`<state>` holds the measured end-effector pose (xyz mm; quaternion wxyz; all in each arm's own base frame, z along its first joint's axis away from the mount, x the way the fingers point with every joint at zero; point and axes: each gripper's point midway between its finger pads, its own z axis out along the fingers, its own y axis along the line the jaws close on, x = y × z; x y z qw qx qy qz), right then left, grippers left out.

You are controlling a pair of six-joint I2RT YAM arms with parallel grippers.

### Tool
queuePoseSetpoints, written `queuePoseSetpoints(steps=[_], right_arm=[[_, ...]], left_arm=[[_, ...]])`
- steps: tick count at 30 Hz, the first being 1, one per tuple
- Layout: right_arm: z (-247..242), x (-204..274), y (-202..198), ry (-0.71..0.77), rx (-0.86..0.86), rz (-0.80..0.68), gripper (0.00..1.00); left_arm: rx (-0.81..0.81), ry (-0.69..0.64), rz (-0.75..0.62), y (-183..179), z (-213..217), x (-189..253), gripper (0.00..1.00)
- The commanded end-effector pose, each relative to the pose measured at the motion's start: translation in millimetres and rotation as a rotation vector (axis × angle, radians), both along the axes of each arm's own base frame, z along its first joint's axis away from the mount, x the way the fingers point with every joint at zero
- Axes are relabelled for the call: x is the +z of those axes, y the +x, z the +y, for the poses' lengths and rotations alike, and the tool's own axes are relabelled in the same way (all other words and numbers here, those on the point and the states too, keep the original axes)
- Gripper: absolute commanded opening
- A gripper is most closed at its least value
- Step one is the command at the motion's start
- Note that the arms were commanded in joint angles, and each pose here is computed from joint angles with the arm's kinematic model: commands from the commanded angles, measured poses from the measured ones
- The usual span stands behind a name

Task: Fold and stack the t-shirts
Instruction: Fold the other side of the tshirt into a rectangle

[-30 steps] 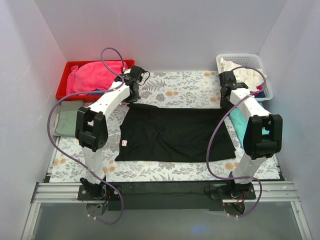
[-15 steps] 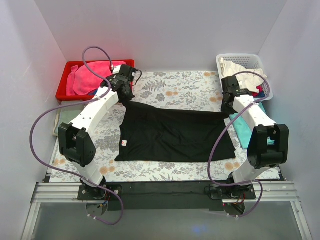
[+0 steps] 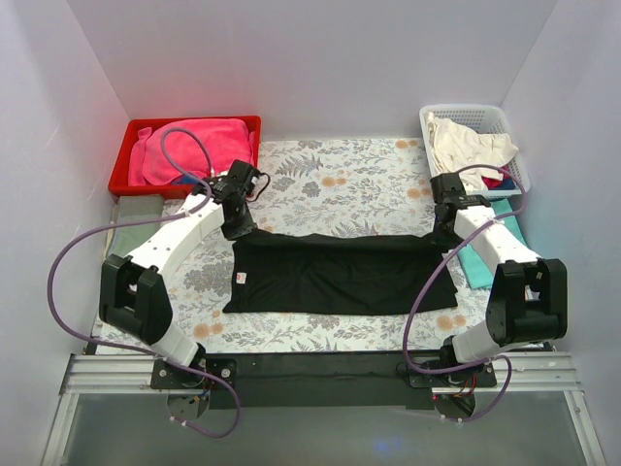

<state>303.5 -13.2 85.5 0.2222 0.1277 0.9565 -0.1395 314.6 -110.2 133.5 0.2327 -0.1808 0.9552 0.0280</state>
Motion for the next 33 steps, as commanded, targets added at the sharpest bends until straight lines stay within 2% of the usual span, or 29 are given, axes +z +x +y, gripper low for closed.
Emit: queuePoseSetpoints(steps=[1,10,12,13,14,16,17,18,21,27,29,33], right_arm=[[-13,3,-17,-0.048,-0.051,0.008,0.01],[-14,-12,-42,-0.048,-0.059,0.078,0.03],[-11,-14,-45,-0.033,-0.055,0.09,0.18],[-11,-14,-47,-0.028,-0.052,0.092,0.3],[-10,-14,-48,-0.024,-0.052,0.093,0.33],[-9,-11,-52,-0.014,-0.047,0.091,0.47],[-9,-10,-53,-0.014,-0.05,0.088,0.49],[-9,-8,-56,-0.013,-0.052,0.088,0.5],[-9,1,-55,-0.002,-0.056,0.057,0.51],[-8,18,-47,0.005,-0.064,-0.006,0.5],[-5,22,-42,0.02,-0.058,-0.02,0.5],[4,24,-27,0.06,-0.026,-0.041,0.49]], left_arm=[[0.033,-0.061,0.008,-22,-2,9,0.0],[0.062,-0.083,0.155,-58,-5,-27,0.0],[0.079,-0.075,0.193,-63,-5,-36,0.0],[0.081,-0.074,0.203,-64,-5,-39,0.04],[0.08,-0.074,0.216,-65,-5,-42,0.09],[0.093,-0.069,0.234,-66,-5,-46,0.21],[0.098,-0.06,0.235,-66,-4,-47,0.24],[0.113,-0.058,0.24,-67,-4,-47,0.29],[0.134,-0.049,0.216,-64,-1,-42,0.31],[0.164,-0.054,0.161,-57,1,-26,0.29],[0.171,-0.057,0.148,-55,1,-23,0.25],[0.16,-0.086,0.071,-40,-4,-11,0.25]])
